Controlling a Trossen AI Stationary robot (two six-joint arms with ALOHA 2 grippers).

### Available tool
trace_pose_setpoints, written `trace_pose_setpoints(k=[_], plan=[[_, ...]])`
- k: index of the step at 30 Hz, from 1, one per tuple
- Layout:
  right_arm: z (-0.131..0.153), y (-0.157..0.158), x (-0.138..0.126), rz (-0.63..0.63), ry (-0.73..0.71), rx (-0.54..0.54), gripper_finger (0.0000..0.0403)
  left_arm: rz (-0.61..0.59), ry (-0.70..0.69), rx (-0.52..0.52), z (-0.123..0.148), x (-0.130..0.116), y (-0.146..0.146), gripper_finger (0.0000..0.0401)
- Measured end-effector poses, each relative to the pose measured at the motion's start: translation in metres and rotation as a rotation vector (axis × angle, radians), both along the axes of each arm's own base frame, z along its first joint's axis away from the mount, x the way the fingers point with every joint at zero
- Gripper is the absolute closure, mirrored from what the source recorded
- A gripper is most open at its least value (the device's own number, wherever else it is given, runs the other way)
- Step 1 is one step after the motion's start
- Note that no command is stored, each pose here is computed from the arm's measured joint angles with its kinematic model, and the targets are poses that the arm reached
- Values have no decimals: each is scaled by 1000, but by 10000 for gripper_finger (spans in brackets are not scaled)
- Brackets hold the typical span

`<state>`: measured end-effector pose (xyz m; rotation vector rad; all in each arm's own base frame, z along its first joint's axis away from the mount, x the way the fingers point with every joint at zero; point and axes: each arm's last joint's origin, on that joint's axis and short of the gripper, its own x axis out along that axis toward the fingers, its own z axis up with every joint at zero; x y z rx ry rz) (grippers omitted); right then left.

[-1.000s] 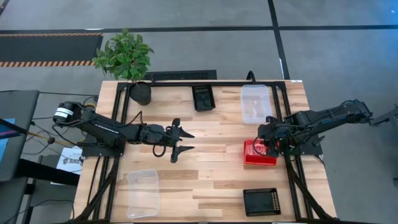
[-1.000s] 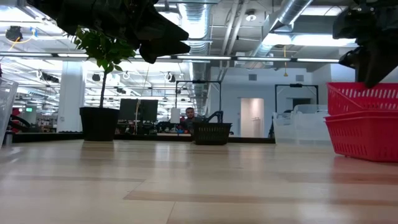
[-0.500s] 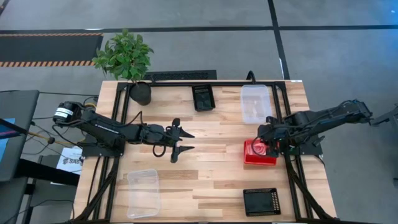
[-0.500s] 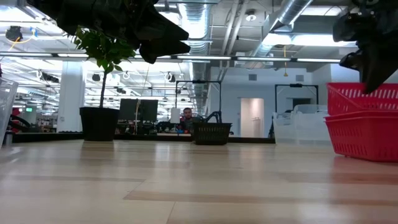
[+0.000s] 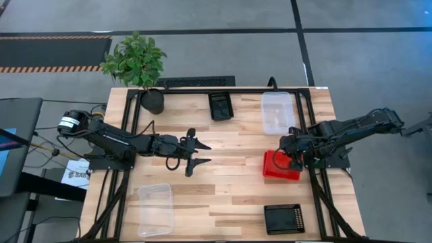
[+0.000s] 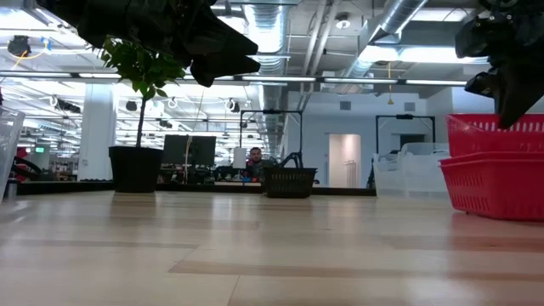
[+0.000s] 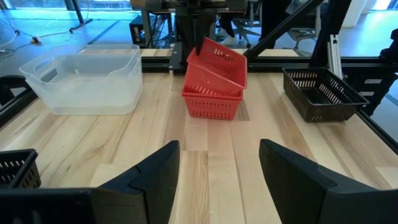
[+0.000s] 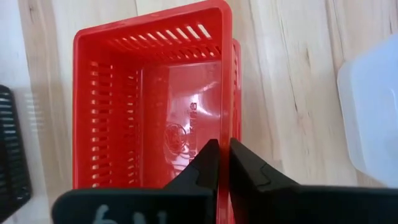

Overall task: Stack baskets by color
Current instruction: Stack the bottom red bin on top of the top red bin

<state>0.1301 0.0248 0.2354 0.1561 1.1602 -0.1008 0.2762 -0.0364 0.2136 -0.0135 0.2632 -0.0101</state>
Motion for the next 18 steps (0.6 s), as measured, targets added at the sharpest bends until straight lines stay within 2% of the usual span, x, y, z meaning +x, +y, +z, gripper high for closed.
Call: trace_pose_setpoints(k=[8,18], plan=[[1,1,2,3,-19,7,338,0,0,0,0,0,0,192],[1,1,1,-7,-18,11,250,-16,6,-4,-1,0,-1,192]])
